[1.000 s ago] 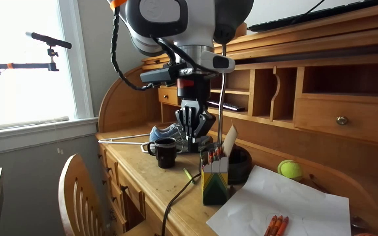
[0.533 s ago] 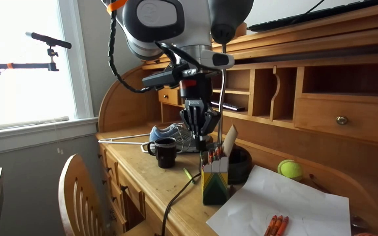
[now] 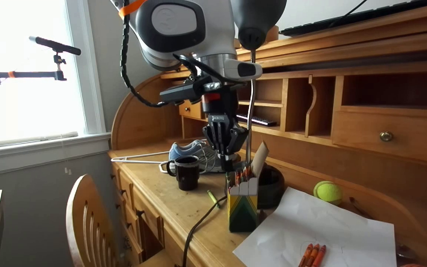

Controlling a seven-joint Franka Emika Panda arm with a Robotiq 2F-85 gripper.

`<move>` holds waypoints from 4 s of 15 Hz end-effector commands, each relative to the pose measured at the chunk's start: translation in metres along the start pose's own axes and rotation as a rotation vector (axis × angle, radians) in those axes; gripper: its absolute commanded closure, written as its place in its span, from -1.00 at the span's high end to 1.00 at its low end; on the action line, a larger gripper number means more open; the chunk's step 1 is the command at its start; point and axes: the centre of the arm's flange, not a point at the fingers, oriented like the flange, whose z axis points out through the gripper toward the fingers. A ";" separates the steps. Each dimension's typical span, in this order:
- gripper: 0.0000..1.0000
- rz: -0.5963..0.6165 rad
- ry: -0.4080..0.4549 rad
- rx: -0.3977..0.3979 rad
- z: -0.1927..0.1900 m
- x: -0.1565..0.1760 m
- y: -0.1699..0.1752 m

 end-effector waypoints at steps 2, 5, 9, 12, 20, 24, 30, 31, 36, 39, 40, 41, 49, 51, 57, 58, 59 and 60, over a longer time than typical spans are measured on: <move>-1.00 0.008 0.020 0.002 -0.001 -0.007 -0.008; -1.00 0.004 0.022 0.000 0.000 -0.005 -0.010; -1.00 0.000 0.022 0.005 0.003 -0.004 -0.010; -1.00 -0.002 0.023 0.006 0.004 -0.002 -0.011; -1.00 -0.004 0.019 0.006 0.014 0.000 -0.010; -1.00 -0.003 0.033 0.004 0.018 0.002 -0.009; -1.00 -0.004 0.045 0.007 0.024 0.005 -0.010; -1.00 -0.005 0.047 0.012 0.024 0.005 -0.011; -1.00 0.005 0.043 0.025 0.029 0.006 -0.013; -1.00 0.013 0.032 0.028 0.036 0.006 -0.014; -1.00 0.014 0.032 0.029 0.036 0.006 -0.013; -1.00 0.015 0.037 0.027 0.034 0.006 -0.013; -1.00 -0.011 0.064 0.022 0.013 -0.001 -0.034; -1.00 -0.032 0.057 0.033 0.009 -0.005 -0.042; -1.00 -0.265 0.023 0.062 -0.017 -0.032 -0.077; -1.00 -0.311 0.021 0.068 -0.022 -0.037 -0.084; -0.89 -0.353 0.019 0.067 -0.027 -0.044 -0.092; -0.45 -0.389 0.016 0.066 -0.032 -0.051 -0.099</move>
